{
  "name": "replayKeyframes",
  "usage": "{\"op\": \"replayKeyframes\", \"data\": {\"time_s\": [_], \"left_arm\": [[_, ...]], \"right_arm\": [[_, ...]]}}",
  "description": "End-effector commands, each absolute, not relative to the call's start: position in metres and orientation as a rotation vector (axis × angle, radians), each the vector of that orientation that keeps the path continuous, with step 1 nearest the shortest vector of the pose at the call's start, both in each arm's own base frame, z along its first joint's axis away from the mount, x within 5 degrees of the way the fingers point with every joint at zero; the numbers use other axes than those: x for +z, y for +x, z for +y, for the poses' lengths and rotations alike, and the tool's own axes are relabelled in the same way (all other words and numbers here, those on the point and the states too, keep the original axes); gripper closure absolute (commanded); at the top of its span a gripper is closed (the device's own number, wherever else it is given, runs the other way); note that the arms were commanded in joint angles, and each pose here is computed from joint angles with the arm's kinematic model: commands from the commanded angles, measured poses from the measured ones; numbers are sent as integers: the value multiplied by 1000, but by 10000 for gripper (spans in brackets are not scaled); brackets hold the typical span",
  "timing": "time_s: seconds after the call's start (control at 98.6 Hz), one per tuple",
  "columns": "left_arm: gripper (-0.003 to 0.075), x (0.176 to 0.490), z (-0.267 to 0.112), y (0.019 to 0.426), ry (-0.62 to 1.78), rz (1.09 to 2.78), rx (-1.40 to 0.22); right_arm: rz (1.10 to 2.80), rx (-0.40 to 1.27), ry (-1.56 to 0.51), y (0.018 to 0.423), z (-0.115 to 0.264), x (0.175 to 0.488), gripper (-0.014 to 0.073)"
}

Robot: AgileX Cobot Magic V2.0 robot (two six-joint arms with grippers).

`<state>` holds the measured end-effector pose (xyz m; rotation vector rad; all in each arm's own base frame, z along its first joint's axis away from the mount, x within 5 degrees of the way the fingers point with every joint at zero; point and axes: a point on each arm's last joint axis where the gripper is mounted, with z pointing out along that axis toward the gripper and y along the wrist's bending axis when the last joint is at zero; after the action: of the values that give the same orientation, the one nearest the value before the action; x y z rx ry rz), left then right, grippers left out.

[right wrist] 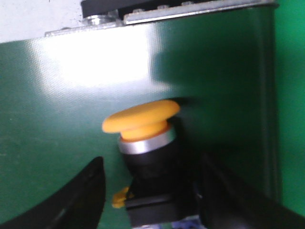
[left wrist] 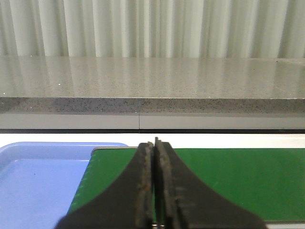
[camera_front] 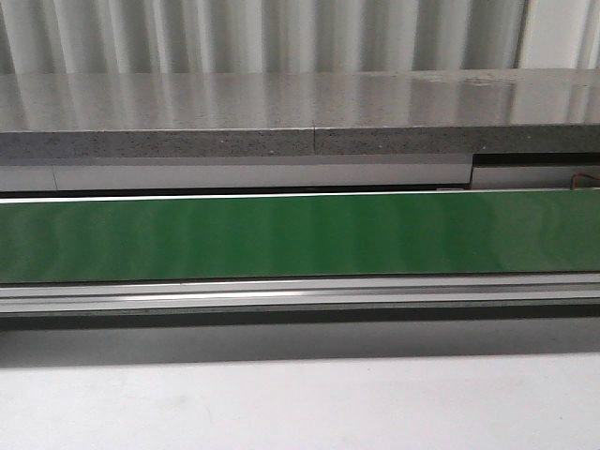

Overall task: Move button from right to left
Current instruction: 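Lift the button and set it upright on the conveyor belt, open right gripper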

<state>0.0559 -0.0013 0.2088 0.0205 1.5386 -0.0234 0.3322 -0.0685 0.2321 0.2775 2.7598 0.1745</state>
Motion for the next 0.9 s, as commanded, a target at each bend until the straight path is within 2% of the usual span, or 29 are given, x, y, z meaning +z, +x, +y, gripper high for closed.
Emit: {"op": "replayKeyframes", "data": {"time_s": [0.0,0.101,0.193,0.457,0.7,0.893], "left_arm": [[740,209,-3,54,23,1451,-50],[740,209,-3,54,23,1451,-50],[740,209,-3,54,23,1451,-50],[740,209,-3,54,23,1451,-50],[740,209,-3,54,23,1451,-50],[740,209,-3,54,23,1451,-50]], "right_arm": [[2677,157,270,333,-69,254,41],[2668,156,267,332,-68,257,-10],[2629,145,247,330,-65,267,-10],[2422,99,62,307,-35,327,-10],[2227,7,-52,253,-18,379,-8],[2136,-44,-65,196,-14,378,-8]]}}
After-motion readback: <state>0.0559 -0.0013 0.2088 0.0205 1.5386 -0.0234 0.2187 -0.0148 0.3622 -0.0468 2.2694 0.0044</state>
